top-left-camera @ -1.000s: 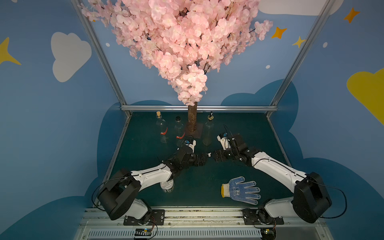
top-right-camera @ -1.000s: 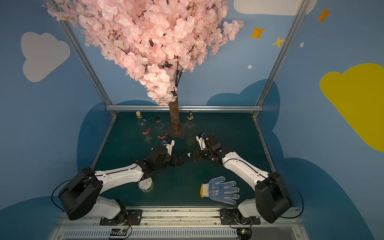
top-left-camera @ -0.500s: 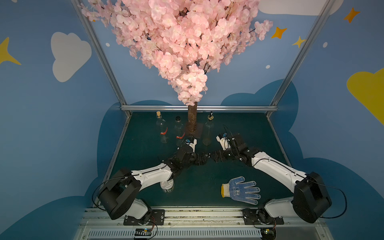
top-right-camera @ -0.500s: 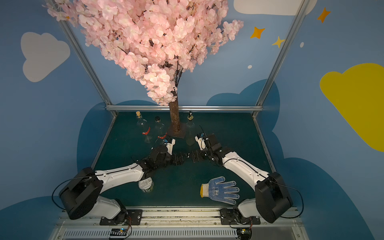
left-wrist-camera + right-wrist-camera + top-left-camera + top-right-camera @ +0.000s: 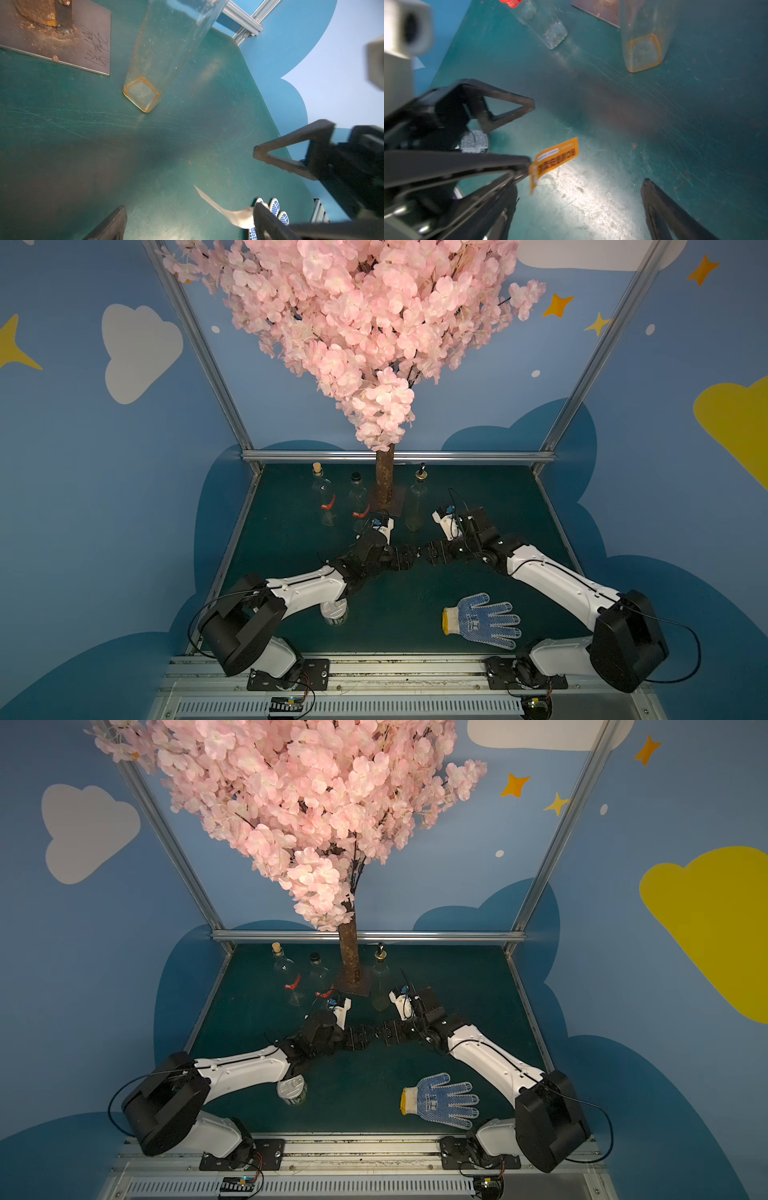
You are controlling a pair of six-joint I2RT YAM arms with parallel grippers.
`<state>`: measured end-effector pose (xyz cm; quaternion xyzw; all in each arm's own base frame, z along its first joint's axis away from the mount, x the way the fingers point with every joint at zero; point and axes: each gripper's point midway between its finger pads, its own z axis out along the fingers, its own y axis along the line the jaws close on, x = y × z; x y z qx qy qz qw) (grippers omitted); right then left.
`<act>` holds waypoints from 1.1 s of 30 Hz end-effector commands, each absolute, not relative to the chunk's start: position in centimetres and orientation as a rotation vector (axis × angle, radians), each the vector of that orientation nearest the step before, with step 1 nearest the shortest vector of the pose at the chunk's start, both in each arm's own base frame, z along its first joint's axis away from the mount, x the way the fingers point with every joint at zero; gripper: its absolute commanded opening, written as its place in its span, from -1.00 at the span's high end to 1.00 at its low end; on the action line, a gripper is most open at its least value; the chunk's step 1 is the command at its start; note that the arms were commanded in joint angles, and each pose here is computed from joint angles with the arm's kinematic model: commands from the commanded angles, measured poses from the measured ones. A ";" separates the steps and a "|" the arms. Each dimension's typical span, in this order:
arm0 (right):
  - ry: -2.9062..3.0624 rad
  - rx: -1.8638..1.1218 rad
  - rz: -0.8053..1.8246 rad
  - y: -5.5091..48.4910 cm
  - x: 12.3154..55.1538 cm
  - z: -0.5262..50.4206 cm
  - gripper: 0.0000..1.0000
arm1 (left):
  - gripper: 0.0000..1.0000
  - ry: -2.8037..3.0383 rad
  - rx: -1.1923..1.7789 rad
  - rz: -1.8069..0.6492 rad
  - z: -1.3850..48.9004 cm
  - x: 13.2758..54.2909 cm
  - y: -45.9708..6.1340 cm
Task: Remove the label from the bottle
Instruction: Place the label at the center of the board.
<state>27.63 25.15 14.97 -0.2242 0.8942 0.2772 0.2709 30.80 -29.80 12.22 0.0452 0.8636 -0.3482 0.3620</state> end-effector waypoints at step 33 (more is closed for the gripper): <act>2.448 -0.462 0.573 22.2 29.3 13.9 -0.83 | -0.84 2.126 0.177 -0.911 15.9 31.1 -30.3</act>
